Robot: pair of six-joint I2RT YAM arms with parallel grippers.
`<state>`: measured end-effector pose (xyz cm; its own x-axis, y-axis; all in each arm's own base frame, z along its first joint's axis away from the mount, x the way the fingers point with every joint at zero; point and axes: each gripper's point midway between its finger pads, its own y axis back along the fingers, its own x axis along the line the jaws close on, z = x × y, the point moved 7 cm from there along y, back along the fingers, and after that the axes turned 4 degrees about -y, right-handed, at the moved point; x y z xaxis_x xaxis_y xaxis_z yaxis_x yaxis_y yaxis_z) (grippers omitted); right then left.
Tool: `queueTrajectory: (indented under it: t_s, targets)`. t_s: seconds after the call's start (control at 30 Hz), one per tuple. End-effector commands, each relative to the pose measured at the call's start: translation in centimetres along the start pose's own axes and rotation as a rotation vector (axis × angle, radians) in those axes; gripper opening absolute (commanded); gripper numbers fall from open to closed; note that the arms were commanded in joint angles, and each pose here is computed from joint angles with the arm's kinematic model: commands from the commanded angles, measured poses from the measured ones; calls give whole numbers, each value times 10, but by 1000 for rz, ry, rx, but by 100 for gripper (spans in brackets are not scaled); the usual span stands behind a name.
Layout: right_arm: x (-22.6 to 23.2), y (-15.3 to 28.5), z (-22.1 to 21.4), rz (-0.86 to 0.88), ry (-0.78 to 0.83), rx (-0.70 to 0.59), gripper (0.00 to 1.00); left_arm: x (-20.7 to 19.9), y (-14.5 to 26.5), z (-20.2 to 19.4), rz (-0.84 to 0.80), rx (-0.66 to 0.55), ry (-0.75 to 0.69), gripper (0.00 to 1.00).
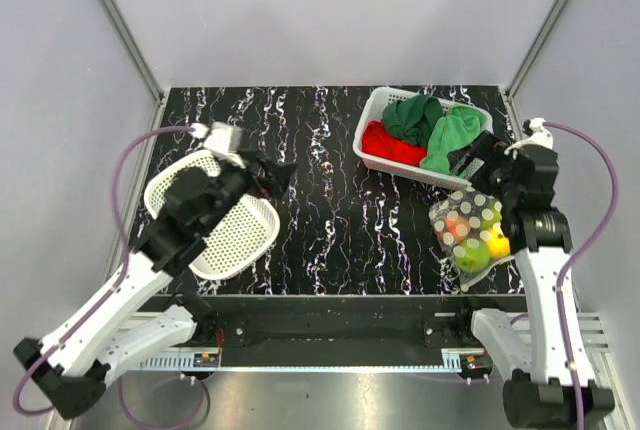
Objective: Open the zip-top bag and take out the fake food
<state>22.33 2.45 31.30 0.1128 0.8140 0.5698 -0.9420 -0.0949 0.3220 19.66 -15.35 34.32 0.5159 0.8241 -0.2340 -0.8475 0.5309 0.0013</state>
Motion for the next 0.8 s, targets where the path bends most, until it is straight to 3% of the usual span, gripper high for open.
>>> queueTrajectory:
  t_s: [0.0, 0.17, 0.2, 0.27, 0.3, 0.33, 0.43, 0.63, 0.77]
  targets:
    - [-13, -6, 7, -192, -35, 34, 100, -36, -25, -45, -141, 223, -31, 99]
    - [-21, -3, 24, -345, -29, -16, 100, -108, -61, -103, -287, 344, -50, 99]
    - [-24, -2, 24, -378, -28, -15, 100, -127, -74, -101, -323, 318, -50, 99]
    - [-24, 3, 32, -411, -19, -47, 100, -163, -96, -147, -370, 432, -97, 99]
    - [-25, 6, 33, -424, -14, -47, 100, -187, -110, -135, -416, 416, -82, 99]
    - [-24, 8, 35, -433, -12, -55, 100, -201, -122, -176, -418, 509, -108, 99]
    - [-20, 21, 48, -448, 12, -108, 100, -240, -143, -185, -475, 544, -32, 99]
    - [-7, 46, 66, -419, 14, -196, 100, -271, -176, -243, -398, 641, 128, 99]
    - [-2, 46, 62, -369, 10, -167, 99, -273, -183, -282, -312, 725, 240, 99]
